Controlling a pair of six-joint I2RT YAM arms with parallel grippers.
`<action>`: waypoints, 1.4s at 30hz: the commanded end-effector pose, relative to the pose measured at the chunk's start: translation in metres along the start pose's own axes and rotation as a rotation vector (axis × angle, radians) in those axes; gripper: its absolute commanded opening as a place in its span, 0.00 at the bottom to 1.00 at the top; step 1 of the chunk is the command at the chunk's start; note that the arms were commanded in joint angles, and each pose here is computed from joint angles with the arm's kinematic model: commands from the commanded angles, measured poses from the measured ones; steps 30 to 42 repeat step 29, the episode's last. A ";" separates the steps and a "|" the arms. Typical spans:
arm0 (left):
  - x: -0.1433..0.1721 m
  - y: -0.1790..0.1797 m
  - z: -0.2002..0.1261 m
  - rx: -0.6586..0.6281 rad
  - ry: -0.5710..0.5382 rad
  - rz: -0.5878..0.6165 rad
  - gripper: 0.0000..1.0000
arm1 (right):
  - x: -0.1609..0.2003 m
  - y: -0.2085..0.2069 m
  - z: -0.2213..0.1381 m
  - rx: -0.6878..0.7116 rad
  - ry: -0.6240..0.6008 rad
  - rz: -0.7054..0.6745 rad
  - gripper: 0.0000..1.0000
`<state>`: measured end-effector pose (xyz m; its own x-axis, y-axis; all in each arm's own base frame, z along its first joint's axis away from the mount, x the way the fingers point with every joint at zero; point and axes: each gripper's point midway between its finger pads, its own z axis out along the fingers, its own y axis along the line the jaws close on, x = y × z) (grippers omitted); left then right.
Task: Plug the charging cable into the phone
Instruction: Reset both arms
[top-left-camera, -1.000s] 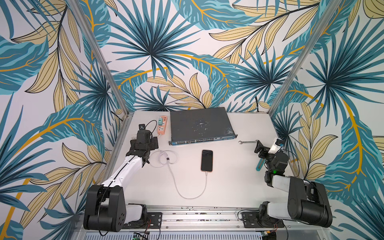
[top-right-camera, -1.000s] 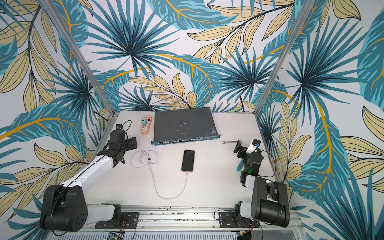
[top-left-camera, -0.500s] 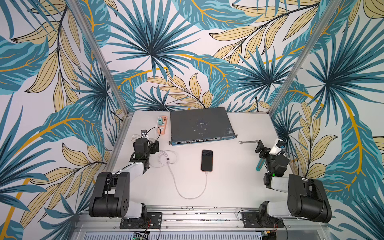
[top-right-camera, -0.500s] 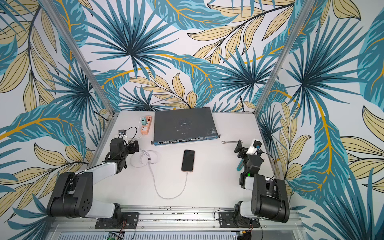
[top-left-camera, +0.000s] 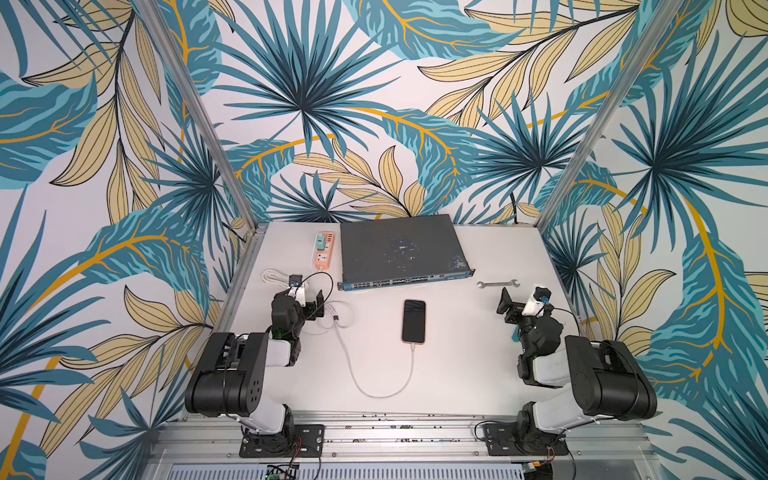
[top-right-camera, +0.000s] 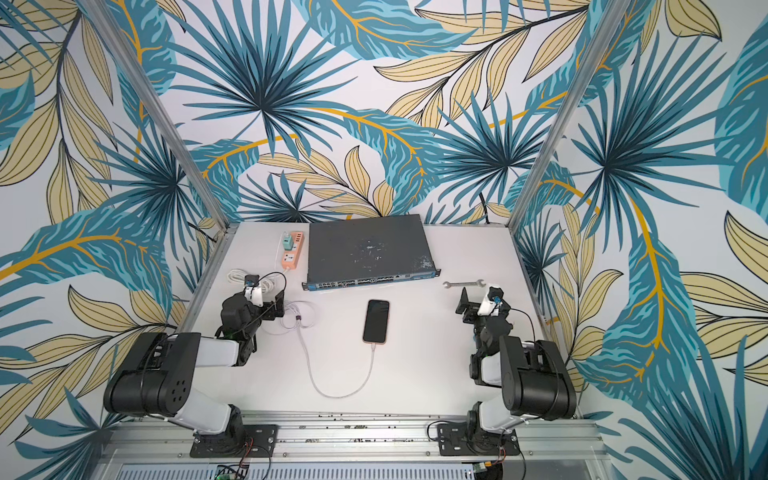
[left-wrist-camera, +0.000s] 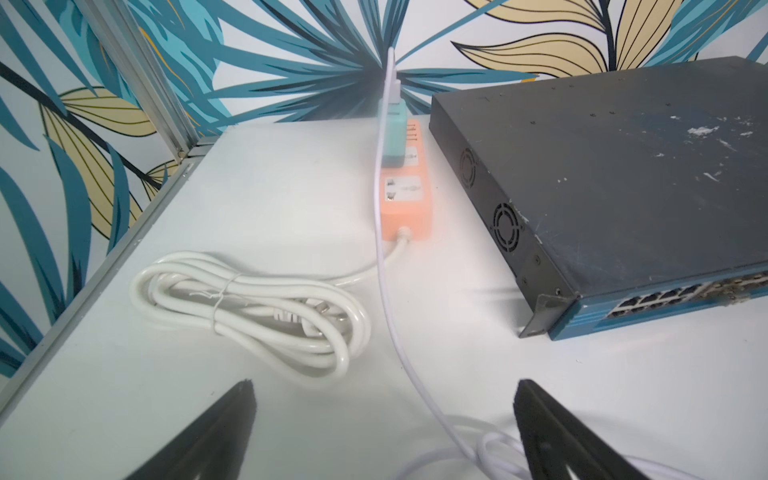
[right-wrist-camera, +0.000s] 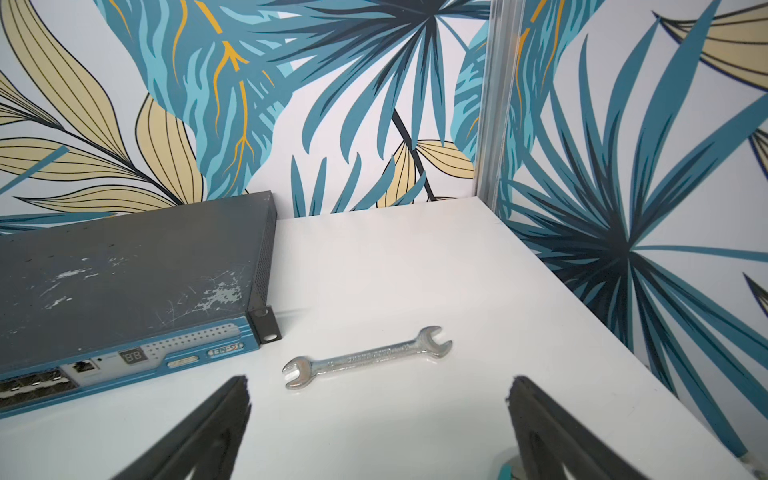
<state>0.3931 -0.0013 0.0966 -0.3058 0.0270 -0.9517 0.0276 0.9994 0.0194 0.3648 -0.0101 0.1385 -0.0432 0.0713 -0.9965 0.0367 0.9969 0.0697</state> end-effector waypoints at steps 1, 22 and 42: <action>-0.024 -0.001 0.003 -0.004 -0.084 0.018 1.00 | -0.016 -0.003 0.004 0.024 -0.058 -0.019 1.00; -0.024 -0.003 0.004 -0.029 -0.082 0.043 1.00 | -0.016 -0.003 0.001 0.029 -0.064 -0.016 1.00; -0.024 -0.004 0.004 -0.025 -0.082 0.044 1.00 | -0.017 -0.003 0.000 0.028 -0.068 -0.016 1.00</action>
